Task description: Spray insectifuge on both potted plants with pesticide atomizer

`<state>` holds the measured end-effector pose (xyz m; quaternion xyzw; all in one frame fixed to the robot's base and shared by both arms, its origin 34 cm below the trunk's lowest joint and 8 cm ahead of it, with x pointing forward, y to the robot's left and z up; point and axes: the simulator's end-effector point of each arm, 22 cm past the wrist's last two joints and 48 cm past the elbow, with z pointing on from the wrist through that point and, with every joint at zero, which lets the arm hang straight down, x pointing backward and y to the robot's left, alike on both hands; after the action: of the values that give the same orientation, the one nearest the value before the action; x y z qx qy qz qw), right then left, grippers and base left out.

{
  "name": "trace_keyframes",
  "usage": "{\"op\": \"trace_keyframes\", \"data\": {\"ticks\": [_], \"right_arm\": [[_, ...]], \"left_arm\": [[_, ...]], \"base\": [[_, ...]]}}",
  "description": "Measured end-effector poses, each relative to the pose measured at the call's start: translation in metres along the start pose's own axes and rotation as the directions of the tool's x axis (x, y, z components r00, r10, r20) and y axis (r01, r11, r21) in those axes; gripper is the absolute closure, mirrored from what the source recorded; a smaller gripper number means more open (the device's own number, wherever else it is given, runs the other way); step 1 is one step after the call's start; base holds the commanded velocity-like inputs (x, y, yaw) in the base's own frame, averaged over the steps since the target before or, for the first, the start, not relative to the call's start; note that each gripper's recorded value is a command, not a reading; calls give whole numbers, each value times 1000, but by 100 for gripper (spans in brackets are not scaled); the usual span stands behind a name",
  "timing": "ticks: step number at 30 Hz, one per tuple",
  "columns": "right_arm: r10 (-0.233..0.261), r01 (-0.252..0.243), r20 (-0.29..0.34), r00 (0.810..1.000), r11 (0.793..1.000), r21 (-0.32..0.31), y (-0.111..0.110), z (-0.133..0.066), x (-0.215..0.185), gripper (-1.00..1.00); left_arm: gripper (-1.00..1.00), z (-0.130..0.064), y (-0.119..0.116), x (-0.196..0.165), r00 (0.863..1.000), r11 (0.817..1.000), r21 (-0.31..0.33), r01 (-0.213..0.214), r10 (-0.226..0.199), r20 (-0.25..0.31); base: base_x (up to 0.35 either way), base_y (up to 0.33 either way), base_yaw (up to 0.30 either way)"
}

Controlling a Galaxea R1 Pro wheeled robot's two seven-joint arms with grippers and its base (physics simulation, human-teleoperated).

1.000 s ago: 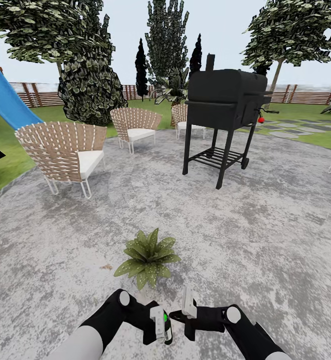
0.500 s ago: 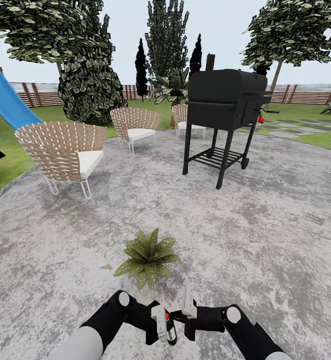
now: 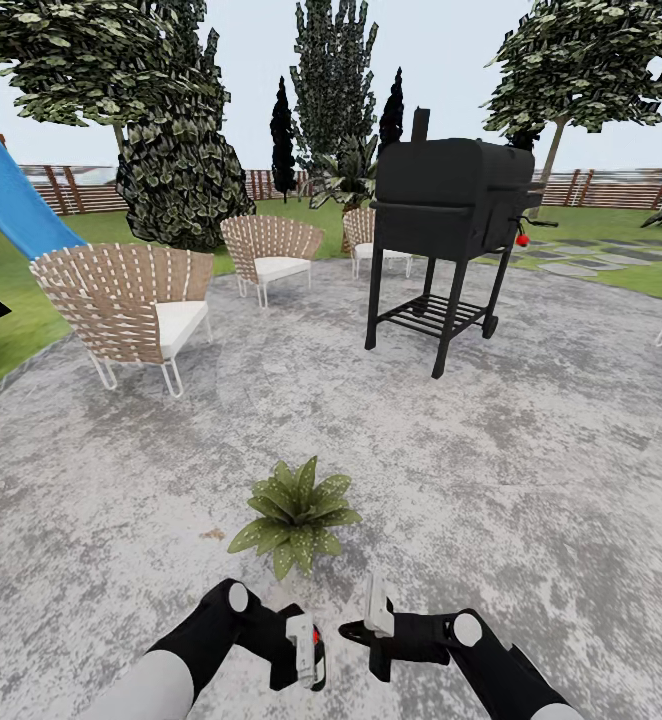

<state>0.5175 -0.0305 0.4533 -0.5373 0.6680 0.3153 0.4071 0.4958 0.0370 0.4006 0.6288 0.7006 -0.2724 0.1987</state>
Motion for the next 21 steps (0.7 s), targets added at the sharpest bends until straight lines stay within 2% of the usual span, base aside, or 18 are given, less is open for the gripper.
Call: {"op": "trace_keyframes", "data": {"ticks": [6,12,13,18,21], "right_arm": [[4,-4,-9,1000,1000,0,0,-2,5,100],[3,-3,-33,999,1000,6,-3,-12,16,100],[2,-2,-41,999,1000,8,-5,-16,20,-100],[3,0,-97,995,999,32,-17,-44,48,-100],[21,-16,-115,993,999,45,-17,-49,59,-100]], "left_arm": [[100,-8,5,14,1000,1000,-14,4,-4,-21],[100,-33,13,67,995,998,-43,38,-41,-88],[100,-35,14,70,995,998,-45,41,-45,-92],[100,-35,13,73,994,997,-50,56,-60,-87],[100,-33,17,70,995,995,-73,63,-68,-76]], "base": [[0,0,0],[0,0,0],[0,0,0],[0,0,0],[0,0,0]]}}
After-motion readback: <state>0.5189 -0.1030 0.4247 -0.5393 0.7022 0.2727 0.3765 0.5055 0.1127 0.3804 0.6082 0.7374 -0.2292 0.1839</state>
